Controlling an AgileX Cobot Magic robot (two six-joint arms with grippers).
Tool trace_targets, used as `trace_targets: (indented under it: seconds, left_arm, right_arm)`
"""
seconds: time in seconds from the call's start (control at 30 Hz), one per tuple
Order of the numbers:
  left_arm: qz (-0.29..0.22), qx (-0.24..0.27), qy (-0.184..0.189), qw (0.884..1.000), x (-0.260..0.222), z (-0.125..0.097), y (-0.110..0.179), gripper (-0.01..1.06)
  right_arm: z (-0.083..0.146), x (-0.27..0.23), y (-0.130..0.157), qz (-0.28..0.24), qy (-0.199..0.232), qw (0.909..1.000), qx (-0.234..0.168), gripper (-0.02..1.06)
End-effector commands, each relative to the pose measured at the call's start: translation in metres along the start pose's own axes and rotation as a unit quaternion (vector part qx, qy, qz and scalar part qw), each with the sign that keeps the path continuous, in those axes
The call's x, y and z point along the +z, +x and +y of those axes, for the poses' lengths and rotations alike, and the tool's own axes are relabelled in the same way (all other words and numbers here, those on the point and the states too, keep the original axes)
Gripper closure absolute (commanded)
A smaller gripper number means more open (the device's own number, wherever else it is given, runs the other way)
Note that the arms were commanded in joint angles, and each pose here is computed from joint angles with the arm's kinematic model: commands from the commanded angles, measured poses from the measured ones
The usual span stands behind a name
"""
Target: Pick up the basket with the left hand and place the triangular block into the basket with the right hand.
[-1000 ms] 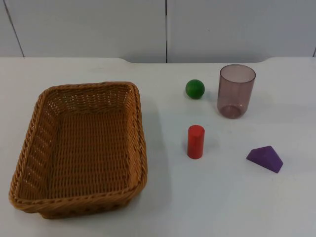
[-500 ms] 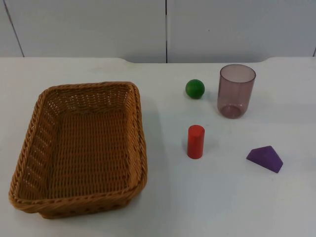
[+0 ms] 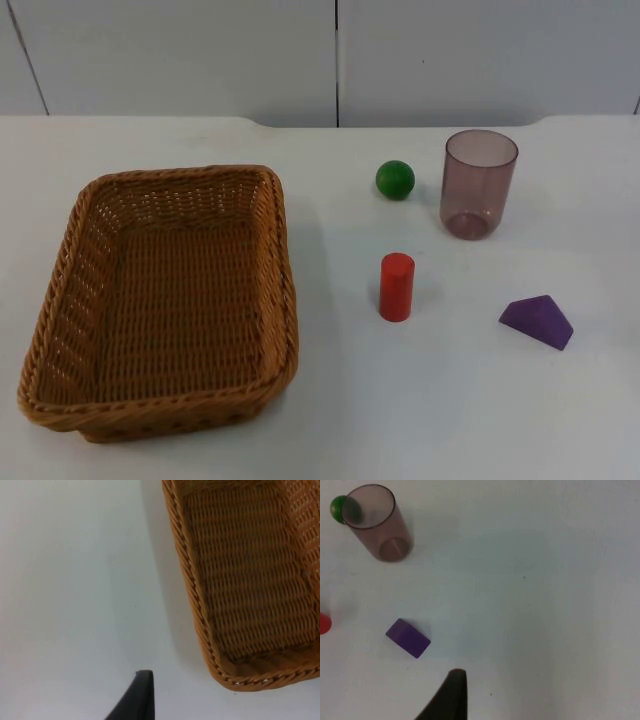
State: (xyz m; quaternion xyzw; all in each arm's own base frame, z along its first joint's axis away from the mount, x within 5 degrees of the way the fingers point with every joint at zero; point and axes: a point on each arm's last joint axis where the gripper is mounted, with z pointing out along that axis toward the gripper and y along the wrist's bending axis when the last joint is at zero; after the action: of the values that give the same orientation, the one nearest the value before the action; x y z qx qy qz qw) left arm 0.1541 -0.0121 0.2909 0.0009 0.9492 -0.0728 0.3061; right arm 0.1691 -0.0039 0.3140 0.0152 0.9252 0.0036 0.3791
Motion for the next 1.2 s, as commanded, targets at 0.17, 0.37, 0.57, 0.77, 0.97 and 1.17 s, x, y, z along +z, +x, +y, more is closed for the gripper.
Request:
trace_targets:
  seconds: [0.17,0.37,0.57,0.77,0.97,1.17]
  left_arm:
    - [0.047,-0.002,0.032,0.998,0.038,-0.002,-0.02,0.0]
    - [0.115,-0.001,0.03,0.993,0.094,0.005,-0.047,0.05]
    - [0.158,0.002,0.029,0.987,0.14,0.01,-0.066,0.06]
    - [0.195,0.012,0.021,0.981,0.19,0.019,-0.083,0.06]
    - [0.214,0.023,0.021,0.976,0.233,0.026,-0.086,0.06]
    - [0.23,0.023,0.029,0.972,0.262,0.029,-0.074,0.1]
  right_arm:
    - [0.0,0.001,-0.005,-0.015,0.0,0.9999,-0.001,-0.01]
    - [0.0,0.001,-0.005,-0.014,0.0,0.9999,-0.001,-0.01]
    - [0.0,0.001,-0.005,-0.014,0.001,0.9999,-0.003,-0.01]
    - [0.0,0.001,-0.004,-0.013,0.001,0.9999,-0.003,-0.01]
    - [0.0,0.001,-0.004,-0.011,0.001,0.9999,-0.003,-0.01]
    - [0.0,0.001,-0.004,-0.011,0.001,0.9999,-0.003,-0.01]
